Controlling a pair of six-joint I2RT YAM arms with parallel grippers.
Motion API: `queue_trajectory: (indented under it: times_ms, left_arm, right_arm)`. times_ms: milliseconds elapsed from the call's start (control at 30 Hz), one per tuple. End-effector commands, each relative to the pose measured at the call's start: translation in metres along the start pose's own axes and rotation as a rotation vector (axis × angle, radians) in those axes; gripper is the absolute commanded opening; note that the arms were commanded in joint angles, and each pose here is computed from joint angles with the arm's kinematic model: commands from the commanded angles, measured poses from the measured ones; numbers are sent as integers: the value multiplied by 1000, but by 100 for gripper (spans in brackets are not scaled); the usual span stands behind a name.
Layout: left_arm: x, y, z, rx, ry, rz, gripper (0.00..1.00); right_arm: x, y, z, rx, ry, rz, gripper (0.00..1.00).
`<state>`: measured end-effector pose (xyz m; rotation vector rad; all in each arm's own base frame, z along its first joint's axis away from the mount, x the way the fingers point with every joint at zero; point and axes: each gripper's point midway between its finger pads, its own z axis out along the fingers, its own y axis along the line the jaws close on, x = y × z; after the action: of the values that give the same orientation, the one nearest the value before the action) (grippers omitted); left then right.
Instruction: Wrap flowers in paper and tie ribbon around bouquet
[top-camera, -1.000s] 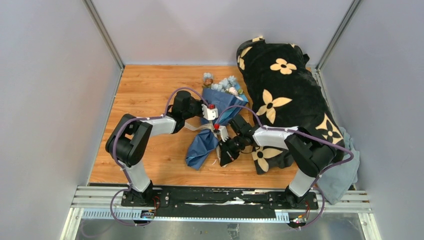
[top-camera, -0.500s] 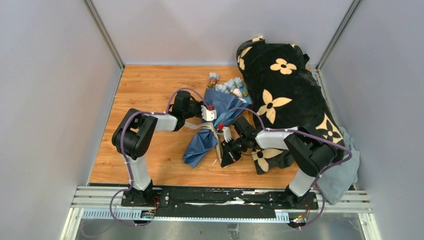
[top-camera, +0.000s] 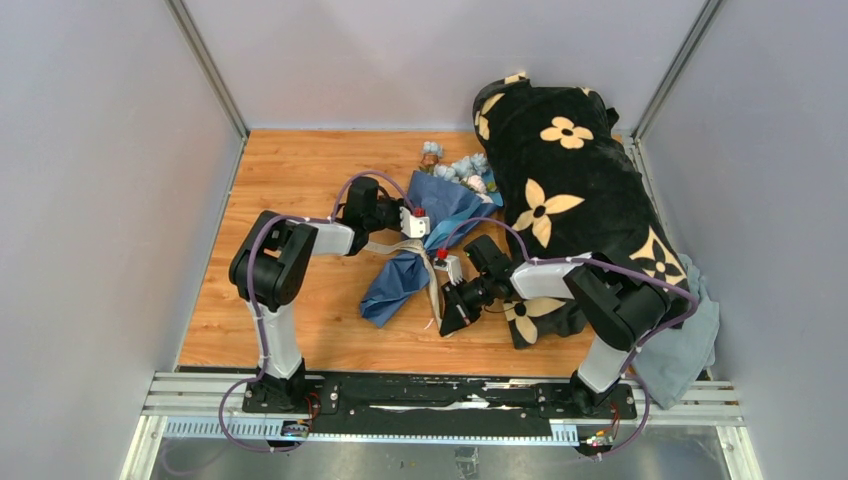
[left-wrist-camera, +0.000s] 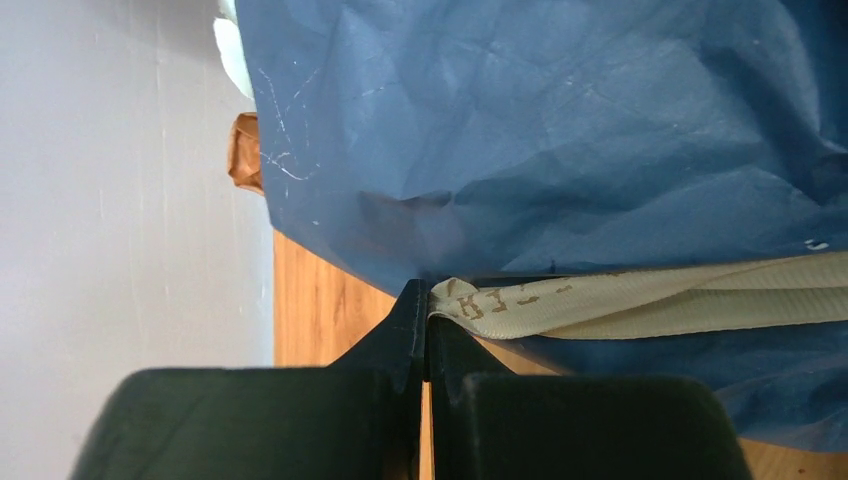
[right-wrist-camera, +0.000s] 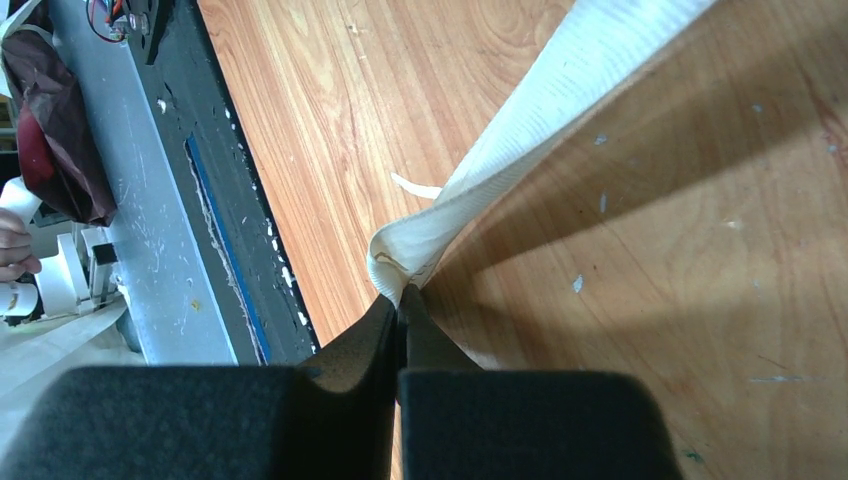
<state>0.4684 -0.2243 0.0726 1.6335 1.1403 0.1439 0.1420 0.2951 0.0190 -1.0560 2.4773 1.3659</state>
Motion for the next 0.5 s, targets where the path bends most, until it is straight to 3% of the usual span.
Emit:
queue_trajectory:
  times_ms: [0, 233, 267, 300, 367, 400, 467]
  left_arm:
    - [27, 45, -6, -129, 81, 61, 0]
    - [21, 36, -12, -103, 72, 60, 0]
    - [16, 32, -15, -87, 62, 68, 0]
    - [11, 24, -18, -72, 53, 73, 7]
    - [-2, 19, -29, -65, 27, 100, 59]
    - [-10, 25, -37, -82, 18, 109, 75]
    - [-17, 35, -52, -117, 26, 110, 88]
  right_arm:
    - [64, 0, -1, -4, 179, 193, 0]
    - [58, -4, -1, 6, 169, 183, 0]
    - [54, -6, -3, 15, 169, 169, 4]
    - [49, -7, -4, 22, 166, 153, 8]
    - [38, -7, -6, 32, 155, 116, 21]
    - [33, -6, -7, 30, 148, 97, 30]
    - [25, -6, -11, 37, 135, 59, 41]
